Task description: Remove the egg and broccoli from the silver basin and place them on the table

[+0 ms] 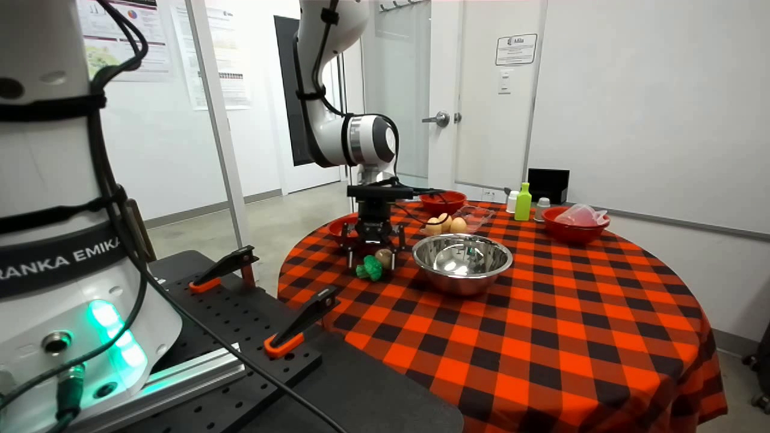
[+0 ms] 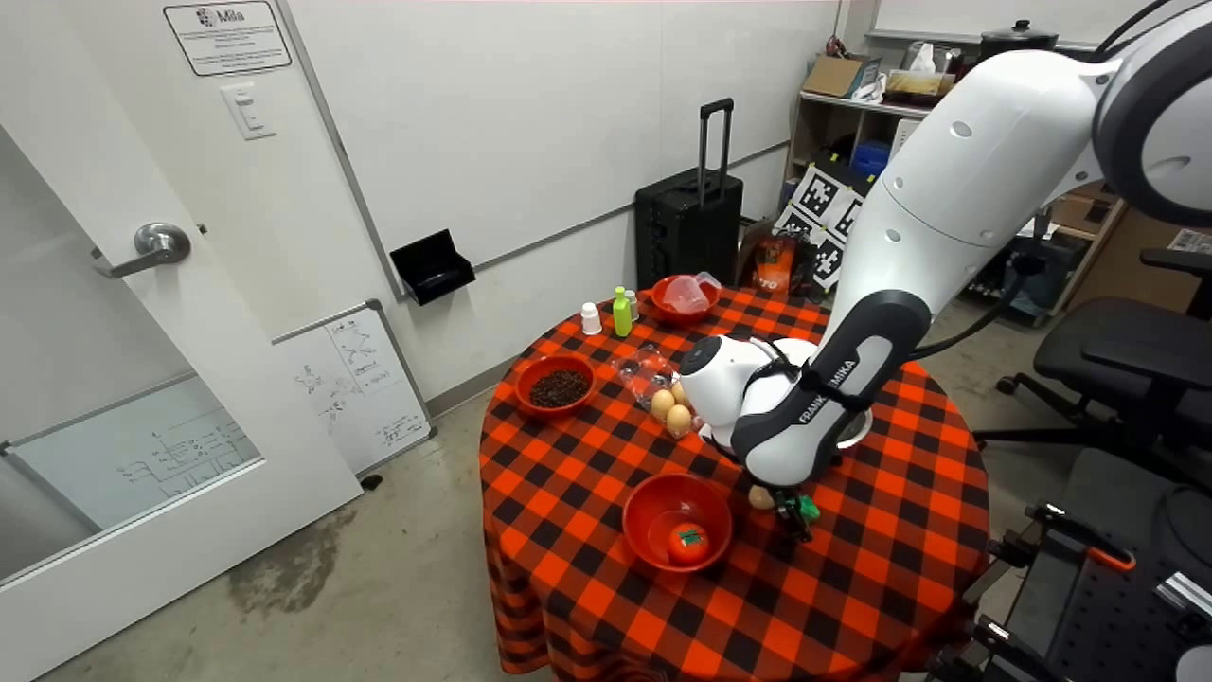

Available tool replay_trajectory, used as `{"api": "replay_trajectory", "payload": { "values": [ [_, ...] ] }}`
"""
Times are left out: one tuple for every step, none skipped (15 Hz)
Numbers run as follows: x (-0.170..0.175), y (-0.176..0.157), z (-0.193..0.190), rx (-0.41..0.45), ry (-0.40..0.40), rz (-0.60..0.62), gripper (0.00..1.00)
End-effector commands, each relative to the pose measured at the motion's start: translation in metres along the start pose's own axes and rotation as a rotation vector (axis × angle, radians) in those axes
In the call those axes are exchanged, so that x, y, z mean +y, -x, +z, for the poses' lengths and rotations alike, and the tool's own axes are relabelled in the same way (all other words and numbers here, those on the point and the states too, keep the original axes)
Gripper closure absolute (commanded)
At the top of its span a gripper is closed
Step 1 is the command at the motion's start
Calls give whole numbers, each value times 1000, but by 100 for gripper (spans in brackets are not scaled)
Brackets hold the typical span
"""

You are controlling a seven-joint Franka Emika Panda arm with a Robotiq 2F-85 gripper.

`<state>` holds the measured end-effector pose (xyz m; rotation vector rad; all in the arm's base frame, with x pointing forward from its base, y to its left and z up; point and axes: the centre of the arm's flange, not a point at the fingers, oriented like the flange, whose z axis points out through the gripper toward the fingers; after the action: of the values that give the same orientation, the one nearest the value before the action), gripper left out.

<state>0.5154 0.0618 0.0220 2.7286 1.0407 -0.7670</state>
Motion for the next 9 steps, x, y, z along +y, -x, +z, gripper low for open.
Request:
{"api": "replay_trajectory", "payload": {
  "values": [
    [7,2,-5,-8,-12,10,0],
    [8,4,-6,-9,-16,18,0],
    [9,6,-8,-10,-18,24,0],
    [10,8,-10,-10,-19,30,0],
    [11,9,-12,-10,-19,35,0],
    [12,12,-15,-7,-16,39,0],
    [13,13,-18,-5,-13,43,0],
    [14,15,-22,0,-10,46,0],
    [14,18,-28,7,-5,48,0]
  ]
}}
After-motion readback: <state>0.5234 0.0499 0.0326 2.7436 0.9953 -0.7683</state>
